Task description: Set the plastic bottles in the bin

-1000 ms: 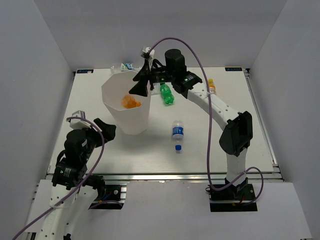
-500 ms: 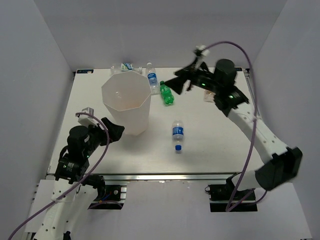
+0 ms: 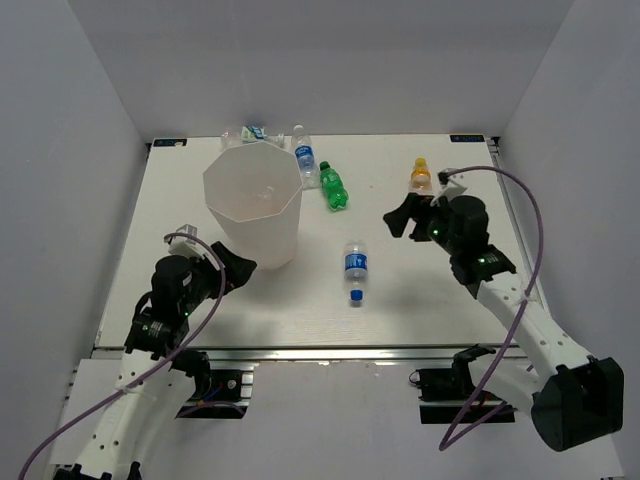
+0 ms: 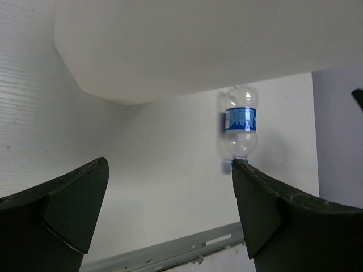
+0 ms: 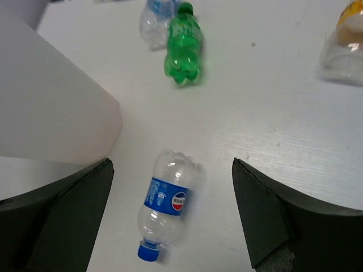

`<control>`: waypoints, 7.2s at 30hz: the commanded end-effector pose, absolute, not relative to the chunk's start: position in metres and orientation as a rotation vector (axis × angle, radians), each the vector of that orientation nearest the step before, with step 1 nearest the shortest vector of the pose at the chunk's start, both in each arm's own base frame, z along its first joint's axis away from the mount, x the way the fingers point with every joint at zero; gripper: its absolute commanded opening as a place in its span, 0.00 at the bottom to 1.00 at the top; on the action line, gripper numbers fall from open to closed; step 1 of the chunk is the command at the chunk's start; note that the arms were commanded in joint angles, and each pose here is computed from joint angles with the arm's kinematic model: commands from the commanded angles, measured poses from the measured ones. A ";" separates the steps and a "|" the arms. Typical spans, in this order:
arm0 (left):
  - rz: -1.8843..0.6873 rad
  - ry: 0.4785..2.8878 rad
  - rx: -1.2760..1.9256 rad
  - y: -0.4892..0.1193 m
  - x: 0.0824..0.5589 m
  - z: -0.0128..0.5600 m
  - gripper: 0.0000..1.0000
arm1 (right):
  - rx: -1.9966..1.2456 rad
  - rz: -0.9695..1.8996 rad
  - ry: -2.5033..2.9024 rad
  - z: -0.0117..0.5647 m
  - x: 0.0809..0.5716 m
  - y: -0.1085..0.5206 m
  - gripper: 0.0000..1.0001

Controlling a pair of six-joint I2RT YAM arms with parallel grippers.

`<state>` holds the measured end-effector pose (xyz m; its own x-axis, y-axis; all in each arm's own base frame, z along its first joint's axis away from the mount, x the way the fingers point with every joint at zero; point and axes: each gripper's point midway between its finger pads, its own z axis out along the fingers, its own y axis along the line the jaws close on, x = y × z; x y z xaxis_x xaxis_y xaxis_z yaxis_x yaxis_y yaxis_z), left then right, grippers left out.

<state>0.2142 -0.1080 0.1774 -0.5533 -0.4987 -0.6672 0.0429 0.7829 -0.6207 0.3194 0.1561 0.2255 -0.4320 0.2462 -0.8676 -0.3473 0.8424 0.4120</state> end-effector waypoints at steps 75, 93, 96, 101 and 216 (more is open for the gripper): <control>0.150 1.572 -1.468 0.117 0.292 0.150 0.98 | -0.006 0.190 2.122 0.218 0.600 0.106 0.89; 0.148 1.589 -1.524 0.133 0.291 0.130 0.98 | 0.072 0.256 2.451 0.070 0.580 0.083 0.31; 0.109 1.600 -1.504 0.128 0.295 0.129 0.98 | -0.055 0.403 2.318 0.143 0.577 0.114 0.25; 0.027 1.659 -1.439 0.116 0.303 0.125 0.98 | -0.405 0.500 1.904 0.320 0.531 0.197 0.29; -0.262 1.946 -0.582 -0.294 0.579 0.053 0.95 | 0.167 0.332 1.982 0.146 0.277 0.100 0.89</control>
